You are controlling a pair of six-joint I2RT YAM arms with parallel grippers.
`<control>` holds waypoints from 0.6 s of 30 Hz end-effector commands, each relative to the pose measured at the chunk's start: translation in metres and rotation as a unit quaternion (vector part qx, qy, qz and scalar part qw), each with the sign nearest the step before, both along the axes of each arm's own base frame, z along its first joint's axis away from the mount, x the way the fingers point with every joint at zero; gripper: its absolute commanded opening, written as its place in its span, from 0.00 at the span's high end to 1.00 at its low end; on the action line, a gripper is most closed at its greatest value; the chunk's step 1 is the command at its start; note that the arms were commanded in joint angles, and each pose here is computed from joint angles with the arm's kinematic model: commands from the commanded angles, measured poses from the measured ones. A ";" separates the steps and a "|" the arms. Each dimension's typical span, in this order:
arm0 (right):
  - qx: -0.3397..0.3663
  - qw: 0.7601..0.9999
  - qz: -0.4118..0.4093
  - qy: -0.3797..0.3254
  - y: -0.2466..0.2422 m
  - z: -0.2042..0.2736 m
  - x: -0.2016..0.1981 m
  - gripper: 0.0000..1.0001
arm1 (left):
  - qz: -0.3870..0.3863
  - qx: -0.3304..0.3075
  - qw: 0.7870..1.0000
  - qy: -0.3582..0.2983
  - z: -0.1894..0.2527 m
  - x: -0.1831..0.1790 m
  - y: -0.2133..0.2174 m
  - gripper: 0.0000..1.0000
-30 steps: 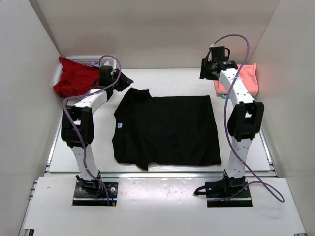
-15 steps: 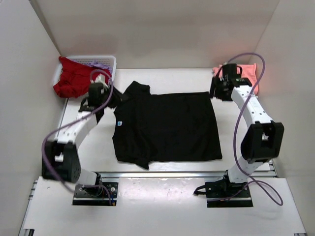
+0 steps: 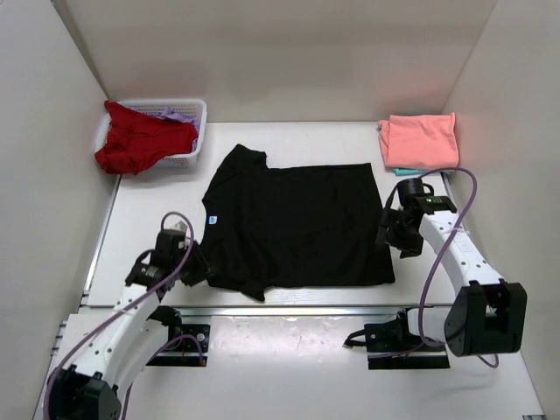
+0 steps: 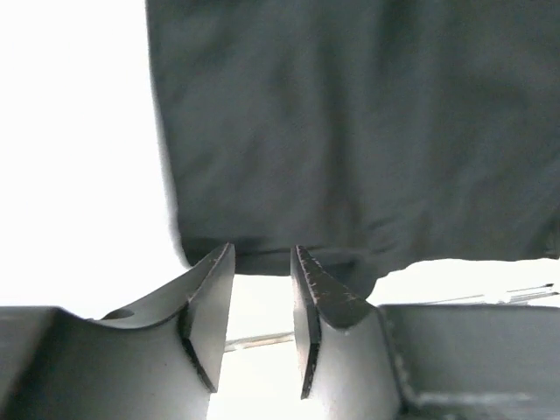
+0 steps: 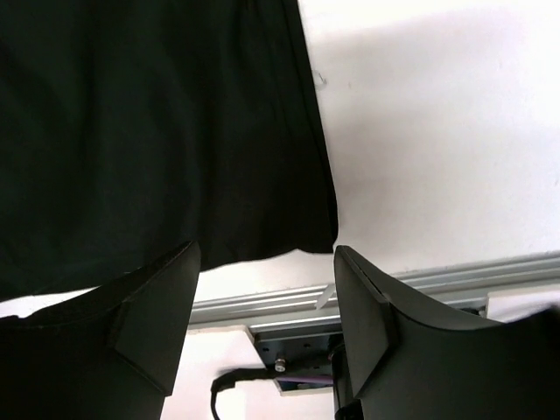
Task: Fold and stack the t-shirts
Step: Grap the side of the flattened tshirt closest away from the robot with both arms
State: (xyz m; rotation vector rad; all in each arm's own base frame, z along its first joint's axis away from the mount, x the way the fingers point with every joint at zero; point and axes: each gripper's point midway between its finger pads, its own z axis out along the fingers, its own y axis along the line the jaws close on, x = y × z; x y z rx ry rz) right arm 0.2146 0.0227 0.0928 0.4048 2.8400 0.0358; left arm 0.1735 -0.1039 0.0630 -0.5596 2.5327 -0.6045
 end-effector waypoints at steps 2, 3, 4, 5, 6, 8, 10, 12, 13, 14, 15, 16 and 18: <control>0.012 1.000 -0.009 -0.008 0.003 0.002 -0.010 0.39 | 0.046 -0.027 0.997 0.061 -0.045 -0.034 0.000 0.58; 0.013 1.000 -0.014 -0.003 0.002 0.000 -0.013 0.39 | 0.052 -0.038 0.997 0.048 -0.042 -0.029 -0.003 0.58; 0.014 1.000 -0.011 0.002 0.003 -0.004 -0.017 0.39 | 0.058 -0.036 0.997 0.043 -0.047 -0.027 -0.002 0.58; 0.015 1.000 -0.014 0.001 0.002 -0.004 -0.019 0.38 | 0.059 -0.034 0.997 0.040 -0.050 -0.026 -0.001 0.57; 0.015 1.000 -0.016 0.002 0.002 -0.005 -0.021 0.38 | 0.062 -0.031 0.997 0.036 -0.052 -0.023 -0.001 0.57; 0.015 0.999 -0.022 0.018 0.001 -0.012 -0.030 0.32 | 0.065 -0.024 0.997 0.043 -0.062 -0.022 0.001 0.57; 0.015 0.999 -0.027 0.031 0.001 -0.015 -0.036 0.31 | 0.064 -0.030 0.997 0.042 -0.062 -0.018 -0.003 0.65; 0.009 0.998 -0.036 0.047 -0.002 -0.021 -0.041 0.30 | 0.059 -0.041 0.997 0.031 -0.052 -0.009 -0.007 0.88; 0.011 0.997 -0.042 0.059 -0.002 -0.025 -0.044 0.30 | 0.055 -0.040 0.997 0.031 -0.049 -0.009 -0.006 0.97; 0.007 0.996 -0.050 0.068 -0.004 -0.028 -0.048 0.30 | 0.050 -0.041 0.998 0.025 -0.041 -0.004 -0.008 1.00; 0.010 0.996 -0.051 0.078 -0.003 -0.033 -0.052 0.30 | 0.054 -0.042 0.998 0.012 -0.029 0.004 -0.007 1.00; 0.010 0.995 -0.052 0.082 -0.003 -0.036 -0.053 0.30 | 0.053 -0.041 0.998 0.012 -0.027 0.004 -0.005 1.00; 0.014 0.995 -0.062 0.080 -0.003 -0.043 -0.049 0.31 | 0.048 -0.045 0.998 0.005 -0.015 0.009 -0.007 1.00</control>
